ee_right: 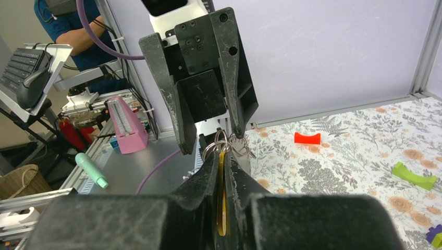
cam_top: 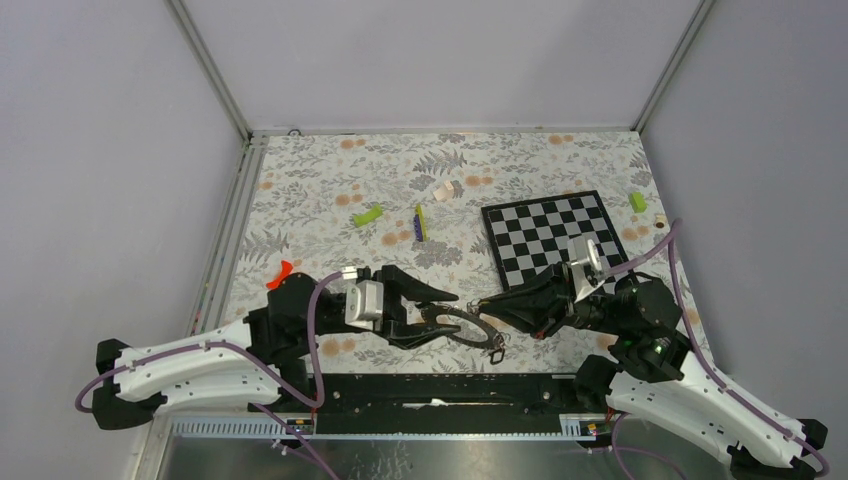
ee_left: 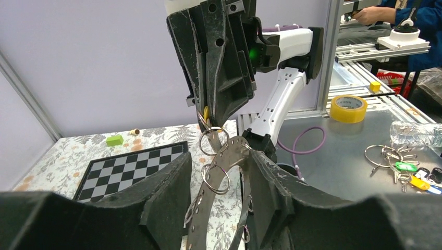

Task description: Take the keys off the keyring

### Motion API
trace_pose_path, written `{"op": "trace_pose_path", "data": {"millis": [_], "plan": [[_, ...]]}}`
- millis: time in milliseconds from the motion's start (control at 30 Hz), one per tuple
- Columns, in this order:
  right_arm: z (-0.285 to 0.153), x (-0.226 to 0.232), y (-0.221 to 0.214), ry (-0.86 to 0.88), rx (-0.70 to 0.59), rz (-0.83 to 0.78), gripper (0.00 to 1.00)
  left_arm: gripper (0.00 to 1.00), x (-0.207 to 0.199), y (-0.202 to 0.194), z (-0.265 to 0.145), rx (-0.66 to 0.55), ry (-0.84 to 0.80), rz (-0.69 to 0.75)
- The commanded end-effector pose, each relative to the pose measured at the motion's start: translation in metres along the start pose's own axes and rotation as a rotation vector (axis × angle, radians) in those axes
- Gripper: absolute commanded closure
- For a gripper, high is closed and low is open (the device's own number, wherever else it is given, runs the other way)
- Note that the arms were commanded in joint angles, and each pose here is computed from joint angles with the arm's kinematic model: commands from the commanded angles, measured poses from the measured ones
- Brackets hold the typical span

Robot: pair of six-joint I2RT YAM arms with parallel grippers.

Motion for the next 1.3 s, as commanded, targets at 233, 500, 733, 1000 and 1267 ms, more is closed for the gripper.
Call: {"op": "trace_pose_path", "data": {"millis": [233, 500, 733, 1000, 1267], "plan": [[0.003, 0.010, 0.025, 0.014, -0.066, 0.002, 1.00, 0.43, 0.004, 0.013, 0.015, -0.033, -0.030, 0.028], [0.004, 0.011, 0.028, 0.026, -0.082, 0.002, 1.00, 0.41, 0.004, 0.006, 0.018, -0.031, -0.024, 0.019], [0.006, 0.010, 0.024, 0.034, -0.075, 0.017, 1.00, 0.43, 0.004, 0.000, 0.023, -0.026, -0.023, 0.014], [0.004, 0.012, 0.026, 0.042, -0.088, 0.013, 1.00, 0.52, 0.003, -0.006, 0.023, -0.012, -0.027, 0.003], [0.004, 0.011, 0.024, 0.040, -0.080, 0.012, 1.00, 0.74, 0.004, -0.004, 0.024, -0.024, -0.025, 0.003]]}}
Point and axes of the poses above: each gripper's point midway between its finger pads, its own z axis out along the fingers, its own x axis along the line the jaws close on, y = z × x, the point moved 8 cm from there along -z, back along the fingers, and after that the axes turned 5 degrees about z, right-handed, at the moved point
